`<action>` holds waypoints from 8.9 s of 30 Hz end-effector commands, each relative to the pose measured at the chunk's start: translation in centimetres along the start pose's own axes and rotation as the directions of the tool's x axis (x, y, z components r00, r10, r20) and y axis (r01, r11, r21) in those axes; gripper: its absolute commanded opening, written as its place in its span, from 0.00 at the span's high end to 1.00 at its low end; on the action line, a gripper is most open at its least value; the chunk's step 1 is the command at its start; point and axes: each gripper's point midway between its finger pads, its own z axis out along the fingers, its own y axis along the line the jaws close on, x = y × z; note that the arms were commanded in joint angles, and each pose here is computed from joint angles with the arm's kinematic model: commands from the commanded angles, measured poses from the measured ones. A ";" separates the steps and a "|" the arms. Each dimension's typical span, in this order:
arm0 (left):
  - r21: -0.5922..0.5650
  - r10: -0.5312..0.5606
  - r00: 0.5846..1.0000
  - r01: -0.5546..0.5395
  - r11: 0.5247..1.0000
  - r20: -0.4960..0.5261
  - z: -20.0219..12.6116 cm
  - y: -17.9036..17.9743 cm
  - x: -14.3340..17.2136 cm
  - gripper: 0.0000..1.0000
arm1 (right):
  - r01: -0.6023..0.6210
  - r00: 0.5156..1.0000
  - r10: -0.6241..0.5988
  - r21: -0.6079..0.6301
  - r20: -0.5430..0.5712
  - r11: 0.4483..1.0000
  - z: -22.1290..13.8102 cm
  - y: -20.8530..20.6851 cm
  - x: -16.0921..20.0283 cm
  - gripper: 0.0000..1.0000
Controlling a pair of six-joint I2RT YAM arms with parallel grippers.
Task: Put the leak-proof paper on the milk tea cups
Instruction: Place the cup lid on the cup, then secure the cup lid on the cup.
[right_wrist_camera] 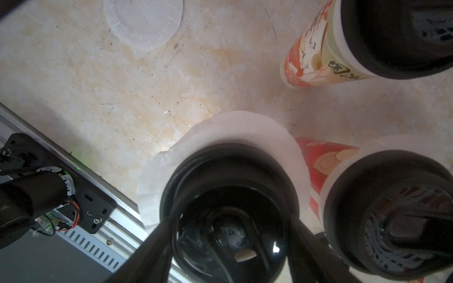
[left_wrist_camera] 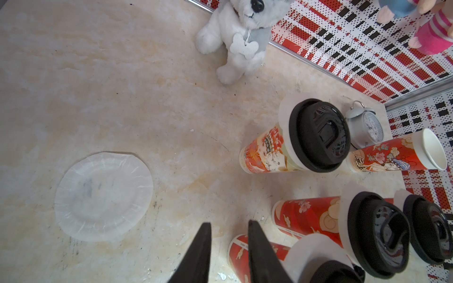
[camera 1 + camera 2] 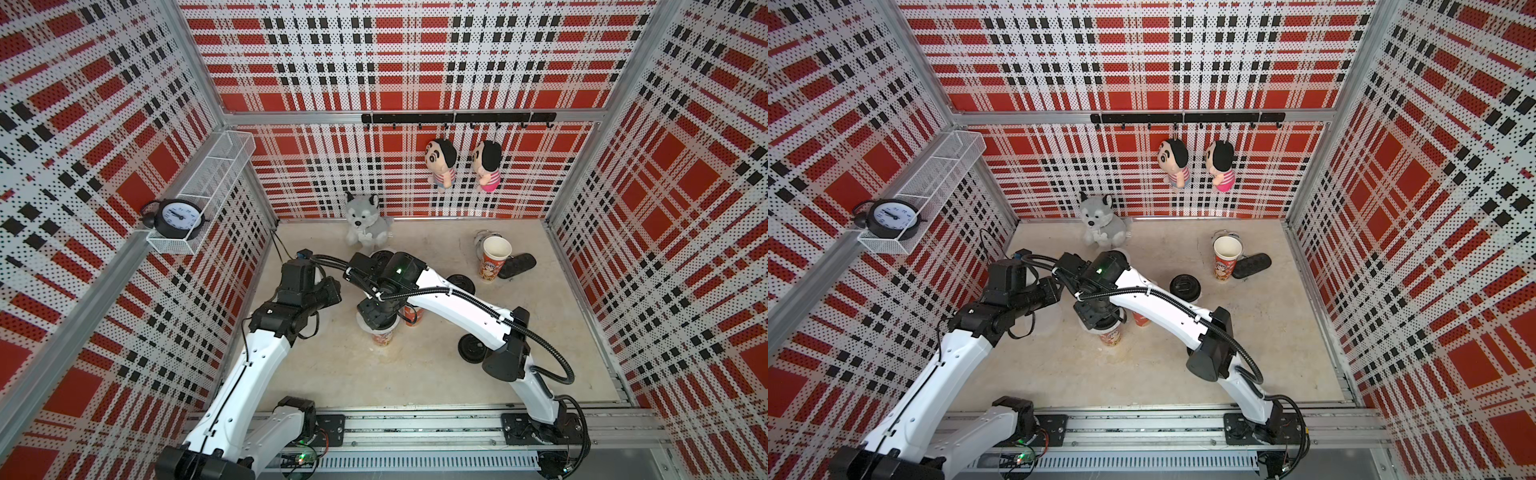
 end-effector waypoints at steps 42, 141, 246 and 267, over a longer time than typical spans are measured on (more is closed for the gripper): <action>0.118 0.153 0.980 -0.138 0.983 -0.126 -3.1 -5.9 1.9 0.56 | -0.334 0.873 0.330 -0.053 0.360 0.941 -12.2 -9.0 0.5 0.11; -0.040 0.284 0.871 -0.327 0.944 -0.402 0.6 -3.9 12.8 0.58 | -0.476 0.856 0.497 -0.161 0.144 0.865 1.1 -4.8 4.1 0.40; 0.025 0.291 0.857 -0.310 0.950 -0.424 1.5 -1.9 16.0 0.58 | -0.648 0.696 0.674 -0.187 0.249 0.738 1.9 -3.1 2.3 0.40; 0.096 0.292 0.911 -0.276 0.956 -0.291 -0.3 -6.0 11.0 0.53 | -0.698 0.691 0.707 -0.116 0.151 0.707 5.4 -3.5 7.0 0.43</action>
